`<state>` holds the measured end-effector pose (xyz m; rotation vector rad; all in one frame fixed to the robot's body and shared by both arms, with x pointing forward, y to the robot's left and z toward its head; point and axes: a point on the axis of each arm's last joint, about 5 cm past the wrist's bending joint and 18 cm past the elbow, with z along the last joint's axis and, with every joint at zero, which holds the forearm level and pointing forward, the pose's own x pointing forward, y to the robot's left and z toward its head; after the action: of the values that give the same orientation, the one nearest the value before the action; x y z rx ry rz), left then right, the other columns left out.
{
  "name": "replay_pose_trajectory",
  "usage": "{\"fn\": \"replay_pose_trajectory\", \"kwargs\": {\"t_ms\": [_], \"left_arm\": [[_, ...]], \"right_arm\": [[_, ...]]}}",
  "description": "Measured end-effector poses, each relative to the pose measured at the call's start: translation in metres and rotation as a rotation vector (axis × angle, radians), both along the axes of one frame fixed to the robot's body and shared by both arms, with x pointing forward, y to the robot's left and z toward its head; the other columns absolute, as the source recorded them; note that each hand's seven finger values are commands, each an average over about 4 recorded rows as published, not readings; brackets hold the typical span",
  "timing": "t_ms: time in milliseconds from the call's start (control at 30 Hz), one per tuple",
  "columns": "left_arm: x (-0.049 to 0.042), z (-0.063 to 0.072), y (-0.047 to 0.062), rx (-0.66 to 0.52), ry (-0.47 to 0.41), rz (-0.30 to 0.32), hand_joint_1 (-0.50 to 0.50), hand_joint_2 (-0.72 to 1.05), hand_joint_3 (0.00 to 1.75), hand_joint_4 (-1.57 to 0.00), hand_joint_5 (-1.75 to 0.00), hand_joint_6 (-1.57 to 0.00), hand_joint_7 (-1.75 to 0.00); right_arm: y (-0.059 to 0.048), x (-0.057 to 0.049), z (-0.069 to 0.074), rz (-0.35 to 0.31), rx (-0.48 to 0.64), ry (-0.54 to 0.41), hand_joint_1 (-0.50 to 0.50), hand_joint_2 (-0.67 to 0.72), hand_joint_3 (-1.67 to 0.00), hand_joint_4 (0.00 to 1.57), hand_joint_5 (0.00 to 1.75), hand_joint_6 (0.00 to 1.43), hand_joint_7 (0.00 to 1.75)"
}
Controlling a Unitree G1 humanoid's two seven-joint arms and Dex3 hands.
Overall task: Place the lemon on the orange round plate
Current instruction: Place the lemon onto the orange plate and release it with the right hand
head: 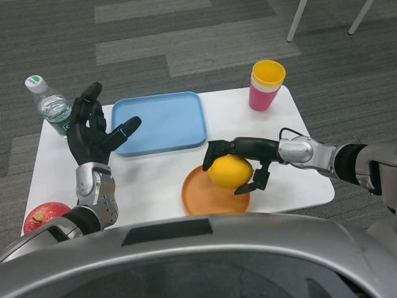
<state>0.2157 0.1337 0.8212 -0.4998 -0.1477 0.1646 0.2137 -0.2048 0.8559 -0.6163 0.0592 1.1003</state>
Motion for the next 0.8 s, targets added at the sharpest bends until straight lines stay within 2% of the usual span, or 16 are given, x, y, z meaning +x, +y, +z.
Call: {"fn": "replay_pose_trajectory", "kwargs": {"t_ms": [67, 167, 233, 367, 467, 500, 600, 633, 700, 800], "left_arm": [[0.0000, 0.0000, 0.0001, 0.000, 0.000, 0.000, 0.50, 0.43, 0.09, 0.00, -0.21, -0.58, -0.63], [0.0001, 0.0000, 0.0000, 0.001, 0.000, -0.001, 0.50, 0.43, 0.09, 0.00, -0.21, -0.58, -0.63], [0.0001, 0.0000, 0.0000, 0.001, 0.000, -0.001, 0.50, 0.43, 0.09, 0.00, -0.21, -0.58, -0.63], [0.0001, -0.0001, 0.0000, 0.002, 0.001, -0.001, 0.50, 0.43, 0.09, 0.00, -0.21, -0.58, -0.63], [0.0000, -0.0002, 0.0001, 0.002, 0.002, -0.001, 0.50, 0.43, 0.09, 0.00, -0.21, -0.58, -0.63], [0.0000, -0.0002, 0.0001, 0.002, 0.002, -0.001, 0.50, 0.43, 0.09, 0.00, -0.21, -0.58, -0.63], [-0.0001, -0.0004, 0.0001, 0.003, 0.003, -0.001, 0.50, 0.43, 0.09, 0.00, -0.21, -0.58, -0.63], [-0.0002, -0.0005, 0.0001, 0.003, 0.004, -0.001, 0.50, 0.43, 0.09, 0.00, -0.21, -0.58, -0.63], [-0.0002, -0.0006, 0.0000, 0.003, 0.005, -0.001, 0.50, 0.43, 0.09, 0.00, -0.21, -0.58, -0.63], [-0.0003, -0.0007, -0.0001, 0.003, 0.006, 0.000, 0.50, 0.43, 0.09, 0.00, -0.21, -0.58, -0.63]], "right_arm": [[-0.0002, 0.0012, -0.0001, 0.004, -0.011, -0.001, -0.45, -0.40, -1.35, 0.00, 0.97, 0.23, 1.66], [0.0004, 0.0034, -0.0006, 0.009, -0.024, -0.002, -0.42, -0.35, -1.31, 0.00, 0.97, 0.11, 1.57], [0.0011, 0.0039, -0.0010, 0.017, -0.032, 0.000, -0.42, -0.35, -1.27, 0.00, 0.97, 0.03, 1.47], [0.0012, 0.0043, -0.0012, 0.025, -0.041, 0.002, -0.42, -0.29, -1.27, 0.00, 0.87, 0.00, 1.15], [0.0016, 0.0039, -0.0017, 0.028, -0.043, 0.005, -0.42, -0.29, -1.17, 0.00, 0.73, 0.00, 1.01], [0.0018, 0.0037, -0.0020, 0.030, -0.044, 0.006, -0.42, -0.27, -1.13, 0.00, 0.58, 0.00, 0.93], [0.0030, 0.0030, -0.0032, 0.036, -0.048, 0.015, -0.42, -0.18, -1.17, 0.00, 0.17, 0.00, 0.73], [0.0036, 0.0027, -0.0037, 0.039, -0.050, 0.018, -0.42, -0.16, -1.19, 0.00, 0.10, 0.00, 0.70], [0.0048, 0.0020, -0.0047, 0.048, -0.053, 0.025, -0.42, -0.16, -1.21, 0.00, 0.00, 0.00, 0.59], [0.0063, 0.0008, -0.0055, 0.059, -0.052, 0.033, -0.42, -0.15, -1.33, 0.00, 0.00, 0.00, 0.40]]}}
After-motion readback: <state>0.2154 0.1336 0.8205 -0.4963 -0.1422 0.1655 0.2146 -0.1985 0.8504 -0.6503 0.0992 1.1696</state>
